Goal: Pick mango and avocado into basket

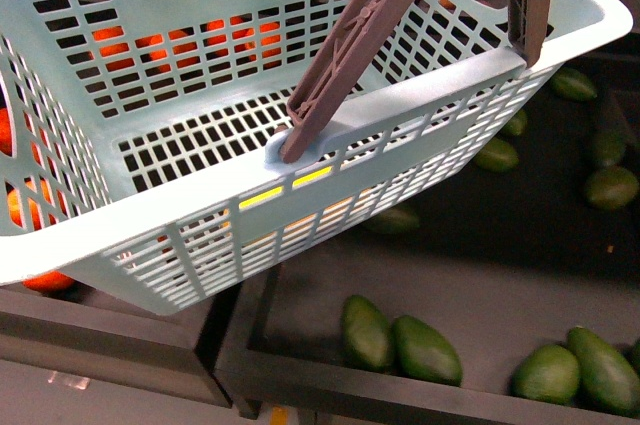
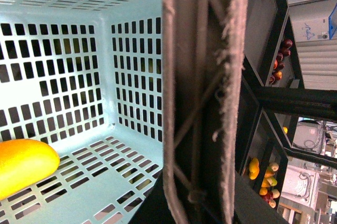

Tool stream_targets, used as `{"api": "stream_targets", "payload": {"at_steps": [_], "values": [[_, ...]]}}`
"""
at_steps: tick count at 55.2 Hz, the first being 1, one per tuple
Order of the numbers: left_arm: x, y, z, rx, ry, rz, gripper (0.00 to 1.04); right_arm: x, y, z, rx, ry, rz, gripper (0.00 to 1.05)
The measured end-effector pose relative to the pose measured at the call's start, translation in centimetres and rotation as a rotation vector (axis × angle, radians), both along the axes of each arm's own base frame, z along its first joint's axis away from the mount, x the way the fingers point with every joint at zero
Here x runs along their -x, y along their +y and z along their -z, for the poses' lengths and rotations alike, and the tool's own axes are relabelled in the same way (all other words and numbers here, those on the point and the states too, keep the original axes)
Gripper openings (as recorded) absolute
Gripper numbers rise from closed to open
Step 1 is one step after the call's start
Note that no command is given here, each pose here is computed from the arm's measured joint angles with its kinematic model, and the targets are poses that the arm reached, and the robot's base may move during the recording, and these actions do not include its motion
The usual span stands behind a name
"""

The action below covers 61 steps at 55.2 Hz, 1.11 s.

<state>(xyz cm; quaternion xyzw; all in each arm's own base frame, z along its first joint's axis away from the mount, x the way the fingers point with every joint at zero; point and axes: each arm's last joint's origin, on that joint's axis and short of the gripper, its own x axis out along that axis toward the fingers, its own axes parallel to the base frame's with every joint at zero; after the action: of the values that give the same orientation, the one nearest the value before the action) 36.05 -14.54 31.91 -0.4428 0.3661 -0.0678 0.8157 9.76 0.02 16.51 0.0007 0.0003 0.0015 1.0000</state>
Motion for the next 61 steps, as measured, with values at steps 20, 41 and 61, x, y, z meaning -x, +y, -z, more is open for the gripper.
{"api": "stream_targets", "payload": {"at_steps": [20, 41, 61], "values": [[0.0, 0.0, 0.0, -0.002, -0.002, 0.001, 0.07, 0.0, 0.0, 0.0, 0.000, 0.001, -0.001, 0.97], [-0.2, 0.6, 0.0, -0.019, -0.010, -0.013, 0.07, -1.0, -1.1, -0.2, -0.072, 0.456, 0.234, 0.97], [0.0, -0.1, 0.0, 0.001, 0.000, 0.009, 0.07, -14.1, -9.8, 5.5, -0.400, 0.760, 0.415, 0.97]]}}
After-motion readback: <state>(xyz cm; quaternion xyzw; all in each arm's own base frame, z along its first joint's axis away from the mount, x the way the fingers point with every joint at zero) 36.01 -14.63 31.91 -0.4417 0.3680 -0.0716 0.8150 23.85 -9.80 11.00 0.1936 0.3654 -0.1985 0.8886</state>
